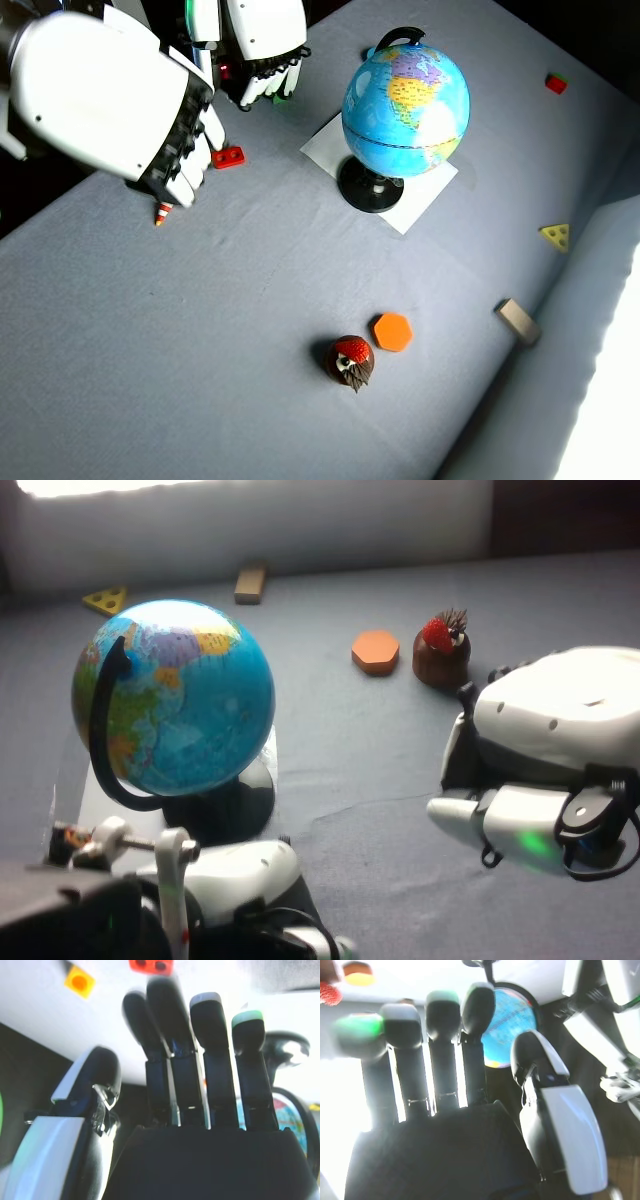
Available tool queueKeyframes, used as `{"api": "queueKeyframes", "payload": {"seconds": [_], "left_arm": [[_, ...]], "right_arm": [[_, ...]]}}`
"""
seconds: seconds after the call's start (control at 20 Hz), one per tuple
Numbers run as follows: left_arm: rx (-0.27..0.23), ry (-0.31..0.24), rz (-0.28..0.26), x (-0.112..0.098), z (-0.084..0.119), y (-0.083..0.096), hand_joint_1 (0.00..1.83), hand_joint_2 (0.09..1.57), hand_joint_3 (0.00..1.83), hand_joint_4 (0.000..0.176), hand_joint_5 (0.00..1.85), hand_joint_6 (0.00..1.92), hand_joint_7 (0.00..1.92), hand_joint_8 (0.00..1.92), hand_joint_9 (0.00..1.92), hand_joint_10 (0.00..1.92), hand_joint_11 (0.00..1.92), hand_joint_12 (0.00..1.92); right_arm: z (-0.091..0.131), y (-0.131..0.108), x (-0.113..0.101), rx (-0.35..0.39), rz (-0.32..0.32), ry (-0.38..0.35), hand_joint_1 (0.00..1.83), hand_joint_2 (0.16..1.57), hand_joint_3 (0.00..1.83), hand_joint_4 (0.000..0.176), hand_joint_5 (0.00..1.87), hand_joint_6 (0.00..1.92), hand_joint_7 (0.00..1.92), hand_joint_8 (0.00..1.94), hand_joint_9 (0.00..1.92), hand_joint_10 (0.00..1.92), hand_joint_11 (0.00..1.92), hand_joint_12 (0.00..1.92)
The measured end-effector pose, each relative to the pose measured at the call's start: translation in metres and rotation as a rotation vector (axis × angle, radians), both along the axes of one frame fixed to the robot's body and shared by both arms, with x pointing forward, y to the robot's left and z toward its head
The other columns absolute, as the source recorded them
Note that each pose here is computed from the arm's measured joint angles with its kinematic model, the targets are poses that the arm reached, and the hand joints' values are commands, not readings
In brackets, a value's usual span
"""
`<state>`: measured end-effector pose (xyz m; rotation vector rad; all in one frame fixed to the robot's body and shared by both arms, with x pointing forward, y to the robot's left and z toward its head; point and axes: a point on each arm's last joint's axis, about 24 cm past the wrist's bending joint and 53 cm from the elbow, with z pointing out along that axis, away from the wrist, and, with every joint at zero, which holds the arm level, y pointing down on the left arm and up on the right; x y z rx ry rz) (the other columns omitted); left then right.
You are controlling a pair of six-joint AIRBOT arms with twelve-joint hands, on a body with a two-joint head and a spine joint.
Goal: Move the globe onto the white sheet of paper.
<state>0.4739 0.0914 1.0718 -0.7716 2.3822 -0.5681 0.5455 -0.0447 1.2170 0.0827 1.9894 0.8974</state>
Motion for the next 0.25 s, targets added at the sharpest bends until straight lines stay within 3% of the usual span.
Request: {"api": "queueKeyframes", "payload": {"seconds": [0.05, 0.1, 0.25], "left_arm": [[-0.002, -0.003, 0.001, 0.0017, 0.0018, -0.0004, 0.64, 1.42, 0.01, 0.0, 1.07, 1.92, 1.26, 1.92, 1.29, 1.92, 1.26, 1.92], [-0.006, -0.004, 0.003, 0.0031, 0.003, -0.0008, 0.65, 1.42, 0.01, 0.0, 1.07, 1.92, 1.26, 1.92, 1.29, 1.92, 1.27, 1.92], [-0.019, -0.014, 0.001, 0.0056, 0.0101, -0.0047, 0.68, 1.43, 0.01, 0.0, 1.07, 1.92, 1.25, 1.92, 1.28, 1.92, 1.27, 1.92]], "right_arm": [[-0.0015, 0.0001, -0.0006, 0.001, 0.001, 0.006, 0.67, 1.45, 0.08, 0.138, 1.21, 1.92, 1.31, 1.94, 1.37, 1.92, 1.48, 1.92], [-0.0014, 0.0007, -0.0009, 0.003, 0.003, 0.007, 0.68, 1.45, 0.08, 0.168, 1.22, 1.92, 1.31, 1.94, 1.37, 1.92, 1.48, 1.92], [0.0011, 0.0042, -0.0026, 0.009, 0.021, -0.006, 0.7, 1.44, 0.08, 0.176, 1.23, 1.92, 1.32, 1.94, 1.37, 1.92, 1.48, 1.92]]}}
